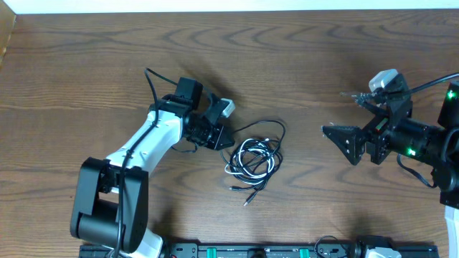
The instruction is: Untangle cables
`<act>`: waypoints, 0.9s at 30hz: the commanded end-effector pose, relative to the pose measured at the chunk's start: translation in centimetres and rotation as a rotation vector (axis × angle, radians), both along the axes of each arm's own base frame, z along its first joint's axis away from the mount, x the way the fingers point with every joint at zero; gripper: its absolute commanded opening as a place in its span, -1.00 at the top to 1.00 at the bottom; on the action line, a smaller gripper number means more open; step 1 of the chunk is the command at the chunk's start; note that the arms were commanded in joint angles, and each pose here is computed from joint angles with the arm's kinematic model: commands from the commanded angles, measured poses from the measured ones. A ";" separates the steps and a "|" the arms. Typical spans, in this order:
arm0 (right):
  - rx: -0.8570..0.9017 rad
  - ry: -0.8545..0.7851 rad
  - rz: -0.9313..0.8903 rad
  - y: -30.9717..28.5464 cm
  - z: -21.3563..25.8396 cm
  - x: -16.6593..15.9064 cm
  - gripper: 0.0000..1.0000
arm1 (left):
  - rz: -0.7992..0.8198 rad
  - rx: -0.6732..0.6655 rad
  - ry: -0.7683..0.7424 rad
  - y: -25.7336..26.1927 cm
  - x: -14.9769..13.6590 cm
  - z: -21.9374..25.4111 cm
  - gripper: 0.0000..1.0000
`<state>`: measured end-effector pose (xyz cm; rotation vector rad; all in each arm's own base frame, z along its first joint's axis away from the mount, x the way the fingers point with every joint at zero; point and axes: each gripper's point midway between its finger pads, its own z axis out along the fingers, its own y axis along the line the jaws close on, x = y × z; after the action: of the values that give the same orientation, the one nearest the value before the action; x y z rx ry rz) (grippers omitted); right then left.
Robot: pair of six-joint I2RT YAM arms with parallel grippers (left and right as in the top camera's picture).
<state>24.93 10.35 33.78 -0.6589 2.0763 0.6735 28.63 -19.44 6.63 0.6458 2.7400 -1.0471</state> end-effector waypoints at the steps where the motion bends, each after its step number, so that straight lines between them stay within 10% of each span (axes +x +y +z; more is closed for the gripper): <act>1: -0.030 0.003 -0.011 -0.3 -0.2 0.7 -0.99 | 0.017 -0.169 -0.069 -2.2 1.4 6.8 0.85; 27: -0.018 0.328 0.016 -0.2 -8.1 4.9 -0.98 | 0.037 -0.386 -0.487 -2.8 -0.8 27.8 0.85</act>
<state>29.41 9.63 26.34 -0.5667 2.3690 0.7984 28.67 -21.98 30.49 0.6475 2.1480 -1.1383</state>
